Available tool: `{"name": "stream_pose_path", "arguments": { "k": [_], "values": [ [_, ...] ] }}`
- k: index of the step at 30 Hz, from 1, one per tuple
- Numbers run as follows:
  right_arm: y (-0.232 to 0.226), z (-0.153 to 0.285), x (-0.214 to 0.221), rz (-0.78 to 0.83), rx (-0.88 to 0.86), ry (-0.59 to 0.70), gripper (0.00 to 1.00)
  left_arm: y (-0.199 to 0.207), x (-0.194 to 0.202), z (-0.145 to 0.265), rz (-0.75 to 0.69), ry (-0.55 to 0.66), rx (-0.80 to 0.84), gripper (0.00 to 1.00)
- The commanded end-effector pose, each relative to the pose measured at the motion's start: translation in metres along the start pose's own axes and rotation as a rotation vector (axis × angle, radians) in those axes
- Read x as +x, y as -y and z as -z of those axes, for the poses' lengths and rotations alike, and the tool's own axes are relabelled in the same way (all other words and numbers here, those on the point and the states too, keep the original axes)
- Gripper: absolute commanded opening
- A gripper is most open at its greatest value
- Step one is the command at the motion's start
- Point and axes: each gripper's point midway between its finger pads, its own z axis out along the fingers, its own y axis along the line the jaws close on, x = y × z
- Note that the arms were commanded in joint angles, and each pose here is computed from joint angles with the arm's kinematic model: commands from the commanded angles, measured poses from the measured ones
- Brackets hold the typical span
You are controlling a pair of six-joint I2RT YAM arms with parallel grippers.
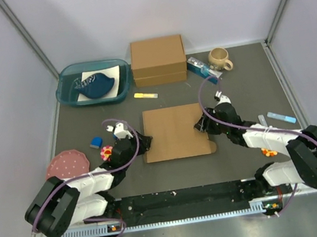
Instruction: Fold the paper box
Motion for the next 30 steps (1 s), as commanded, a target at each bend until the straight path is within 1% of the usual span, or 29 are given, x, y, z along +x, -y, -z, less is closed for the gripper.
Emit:
{"name": "stream_pose_path", "arguments": {
  "k": [1, 3, 5, 6, 7, 8, 9, 10, 11, 13, 15, 17, 20, 22, 23, 24, 25, 26, 27, 28, 29, 30],
  "values": [
    [0.003, -0.002, 0.050, 0.012, 0.010, -0.174, 0.46, -0.030, 0.067, 0.020, -0.073, -0.278, -0.074, 0.41],
    [0.006, 0.002, 0.051, 0.009, 0.020, -0.175, 0.47, -0.028, 0.062, 0.020, -0.078, -0.267, -0.074, 0.42],
    [0.006, 0.008, 0.047, 0.014, 0.026, -0.160, 0.55, -0.025, 0.054, 0.021, -0.080, -0.254, -0.081, 0.49],
    [0.005, 0.012, 0.043, 0.016, 0.023, -0.148, 0.57, -0.024, 0.051, 0.022, -0.084, -0.244, -0.088, 0.55],
    [0.001, 0.017, 0.037, 0.024, 0.011, -0.128, 0.62, -0.024, 0.047, 0.023, -0.089, -0.241, -0.104, 0.57],
    [-0.001, 0.020, 0.030, 0.028, 0.018, -0.105, 0.64, -0.019, 0.038, 0.024, -0.092, -0.216, -0.096, 0.59],
    [0.005, 0.025, 0.032, 0.029, 0.047, -0.120, 0.66, -0.019, 0.029, 0.025, -0.097, -0.187, -0.108, 0.60],
    [0.003, 0.028, 0.028, 0.043, 0.046, -0.108, 0.68, -0.013, 0.020, 0.025, -0.100, -0.164, -0.101, 0.63],
    [-0.005, 0.035, 0.018, 0.044, 0.022, -0.076, 0.69, -0.010, 0.012, 0.030, -0.108, -0.144, -0.100, 0.64],
    [-0.004, 0.044, 0.010, 0.065, 0.041, -0.048, 0.72, -0.003, -0.006, 0.032, -0.114, -0.089, -0.105, 0.67],
    [-0.011, 0.057, -0.008, 0.078, 0.024, 0.020, 0.73, 0.002, -0.021, 0.039, -0.126, -0.050, -0.101, 0.68],
    [-0.013, 0.067, -0.017, 0.096, 0.025, 0.046, 0.75, 0.011, -0.039, 0.045, -0.134, -0.001, -0.087, 0.69],
    [-0.013, 0.082, -0.027, 0.113, 0.029, 0.084, 0.76, 0.016, -0.053, 0.052, -0.137, 0.037, -0.083, 0.70],
    [-0.008, 0.089, -0.032, 0.102, 0.034, 0.119, 0.75, 0.011, -0.053, 0.054, -0.128, 0.043, -0.098, 0.70],
    [0.001, 0.088, -0.025, 0.093, 0.047, 0.110, 0.72, 0.008, -0.053, 0.055, -0.103, 0.056, -0.109, 0.68],
    [0.004, 0.088, -0.023, 0.068, 0.051, 0.112, 0.67, -0.001, -0.047, 0.054, -0.087, 0.048, -0.127, 0.65],
    [0.012, 0.087, -0.023, 0.044, 0.070, 0.113, 0.37, -0.005, -0.044, 0.053, -0.067, 0.044, -0.131, 0.62],
    [0.021, 0.083, -0.015, 0.027, 0.090, 0.096, 0.22, -0.007, -0.039, 0.052, -0.028, 0.031, -0.126, 0.57],
    [0.025, 0.082, -0.012, 0.007, 0.097, 0.089, 0.11, -0.015, -0.031, 0.051, -0.007, 0.015, -0.133, 0.45],
    [0.028, 0.080, -0.010, 0.000, 0.101, 0.087, 0.00, -0.014, -0.031, 0.050, 0.019, 0.021, -0.116, 0.39],
    [0.028, 0.077, -0.005, -0.002, 0.089, 0.077, 0.00, -0.017, -0.033, 0.049, 0.055, 0.033, -0.114, 0.33],
    [0.029, 0.076, -0.003, -0.006, 0.085, 0.072, 0.00, -0.022, -0.025, 0.049, 0.073, 0.013, -0.106, 0.23]
  ]
}}
